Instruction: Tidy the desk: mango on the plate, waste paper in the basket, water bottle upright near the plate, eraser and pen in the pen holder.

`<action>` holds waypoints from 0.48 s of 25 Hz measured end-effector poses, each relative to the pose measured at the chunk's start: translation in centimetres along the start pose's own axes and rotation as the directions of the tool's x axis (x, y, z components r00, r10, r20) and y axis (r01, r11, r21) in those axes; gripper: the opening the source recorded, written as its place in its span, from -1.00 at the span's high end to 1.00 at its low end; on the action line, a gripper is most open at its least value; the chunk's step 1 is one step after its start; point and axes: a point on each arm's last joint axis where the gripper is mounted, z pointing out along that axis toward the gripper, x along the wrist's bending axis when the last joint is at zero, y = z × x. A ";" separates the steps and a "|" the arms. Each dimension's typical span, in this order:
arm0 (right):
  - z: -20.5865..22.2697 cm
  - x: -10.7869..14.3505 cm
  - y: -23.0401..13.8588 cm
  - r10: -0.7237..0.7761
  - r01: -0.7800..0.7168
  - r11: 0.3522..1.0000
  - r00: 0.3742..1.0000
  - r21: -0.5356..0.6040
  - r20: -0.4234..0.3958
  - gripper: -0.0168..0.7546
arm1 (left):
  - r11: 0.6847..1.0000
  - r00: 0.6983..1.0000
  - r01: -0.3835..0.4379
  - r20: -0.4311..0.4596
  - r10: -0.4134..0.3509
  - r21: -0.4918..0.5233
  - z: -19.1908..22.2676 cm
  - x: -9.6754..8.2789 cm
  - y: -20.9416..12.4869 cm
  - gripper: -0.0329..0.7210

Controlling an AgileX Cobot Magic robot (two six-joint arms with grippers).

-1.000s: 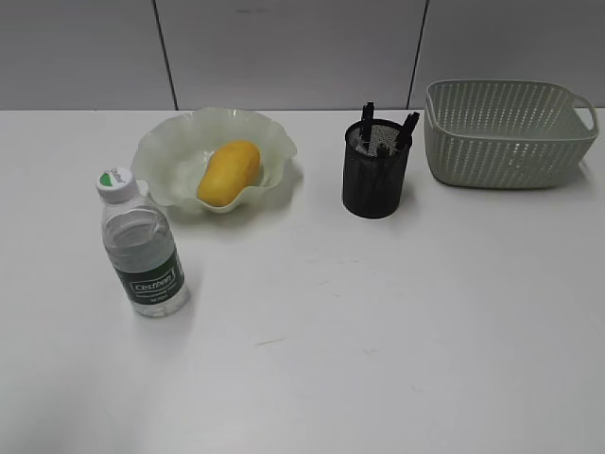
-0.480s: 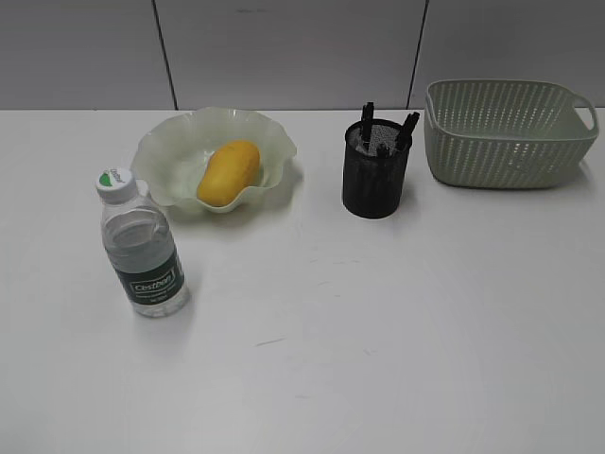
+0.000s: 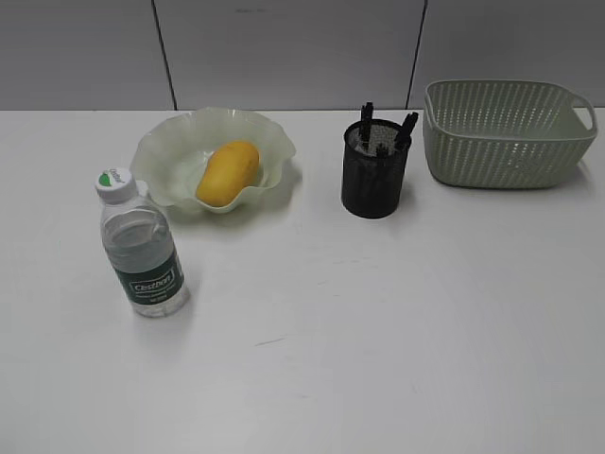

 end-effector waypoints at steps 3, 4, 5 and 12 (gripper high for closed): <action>-0.1 0.0 0.0 0.053 -0.053 0.999 0.994 -0.003 0.096 -0.01 | 0.996 0.982 0.078 -0.170 -0.084 -0.038 -0.4 -0.2 -0.2 -0.44; -0.1 0.0 0.0 0.066 -0.066 0.998 0.990 -0.005 0.122 -0.01 | 0.993 0.966 0.106 -0.233 -0.115 -0.052 -0.4 -0.2 -0.2 -0.44; -0.1 0.0 -0.1 0.080 -0.080 0.997 0.986 -0.008 0.147 -0.01 | 0.989 0.946 0.131 -0.291 -0.145 -0.066 -0.5 -0.3 -0.3 -0.43; -0.8 0.1 -0.5 0.111 -0.100 0.993 0.975 -0.064 0.194 -0.01 | 0.978 0.889 0.180 -0.408 -0.206 -0.102 -0.6 -0.5 -0.3 -0.38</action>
